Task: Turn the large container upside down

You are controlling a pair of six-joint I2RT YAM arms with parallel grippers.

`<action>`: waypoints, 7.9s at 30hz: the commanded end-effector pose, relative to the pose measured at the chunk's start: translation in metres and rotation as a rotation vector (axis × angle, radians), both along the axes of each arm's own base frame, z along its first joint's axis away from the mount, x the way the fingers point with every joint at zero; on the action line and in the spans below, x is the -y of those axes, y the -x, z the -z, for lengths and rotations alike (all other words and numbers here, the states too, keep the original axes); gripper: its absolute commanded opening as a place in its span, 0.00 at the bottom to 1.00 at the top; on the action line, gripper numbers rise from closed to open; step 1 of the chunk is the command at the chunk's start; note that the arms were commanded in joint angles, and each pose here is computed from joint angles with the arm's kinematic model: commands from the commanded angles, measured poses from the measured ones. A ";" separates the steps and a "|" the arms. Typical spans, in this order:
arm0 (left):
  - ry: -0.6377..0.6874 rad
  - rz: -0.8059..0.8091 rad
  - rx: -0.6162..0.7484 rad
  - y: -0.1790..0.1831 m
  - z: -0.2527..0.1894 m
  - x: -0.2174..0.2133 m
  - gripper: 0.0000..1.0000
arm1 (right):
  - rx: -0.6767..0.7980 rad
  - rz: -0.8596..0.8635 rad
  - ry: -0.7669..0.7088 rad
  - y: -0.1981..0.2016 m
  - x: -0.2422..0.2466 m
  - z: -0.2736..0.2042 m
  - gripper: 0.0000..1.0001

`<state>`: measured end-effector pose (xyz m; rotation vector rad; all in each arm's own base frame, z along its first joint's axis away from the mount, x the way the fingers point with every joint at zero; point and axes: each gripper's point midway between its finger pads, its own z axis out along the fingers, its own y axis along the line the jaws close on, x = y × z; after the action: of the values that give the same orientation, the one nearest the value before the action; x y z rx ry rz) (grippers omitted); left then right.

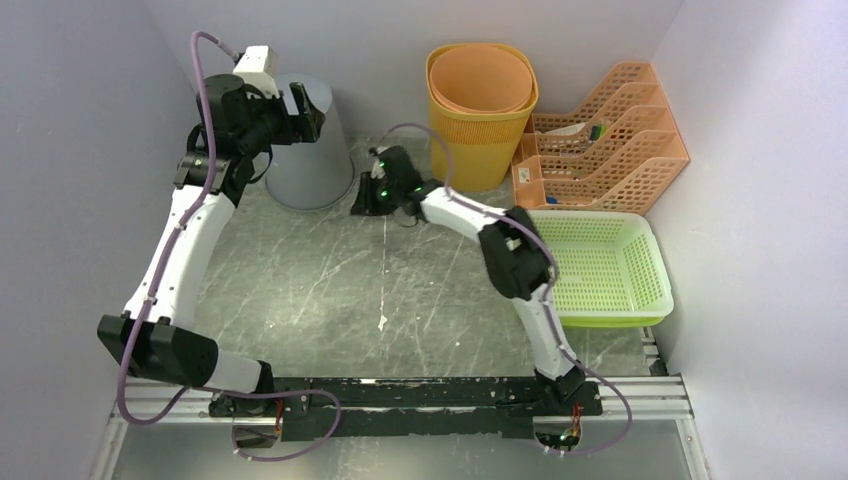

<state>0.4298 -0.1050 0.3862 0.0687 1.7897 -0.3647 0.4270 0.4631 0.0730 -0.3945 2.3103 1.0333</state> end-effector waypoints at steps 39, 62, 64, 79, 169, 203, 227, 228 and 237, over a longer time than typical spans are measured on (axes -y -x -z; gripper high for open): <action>-0.009 -0.232 -0.228 -0.157 0.278 -0.041 0.95 | 0.131 0.552 0.455 0.011 0.324 -0.115 0.29; -0.046 -0.130 -0.202 -0.152 0.240 -0.091 0.95 | 0.094 0.555 0.521 0.021 0.336 -0.106 0.29; -0.073 -0.074 -0.204 -0.142 0.228 -0.069 0.95 | 0.097 0.570 0.530 0.023 0.340 -0.110 0.29; 0.169 0.280 0.014 -0.166 0.018 0.089 0.98 | 0.204 0.678 0.637 0.029 0.382 -0.173 0.42; -0.118 0.374 -0.222 0.036 0.116 0.095 0.99 | 0.322 0.904 0.627 -0.167 0.406 -0.175 0.00; -0.174 0.202 -0.226 0.013 0.118 0.053 1.00 | 0.960 0.994 -0.141 -0.063 0.389 -0.518 0.00; -0.165 0.080 -0.145 -0.015 0.073 0.014 1.00 | 1.127 0.783 -0.357 0.092 0.378 -0.617 0.00; -0.162 0.079 -0.142 -0.015 0.072 0.013 0.99 | 1.118 0.771 -0.365 0.097 0.377 -0.617 0.00; -0.116 0.131 -0.145 -0.015 0.075 0.025 1.00 | 0.840 0.755 -0.279 0.084 0.367 -0.512 0.00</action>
<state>0.4407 -0.1235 0.3036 0.2429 1.9803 -0.3168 0.3263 0.0855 0.6375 0.1304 1.1855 0.5652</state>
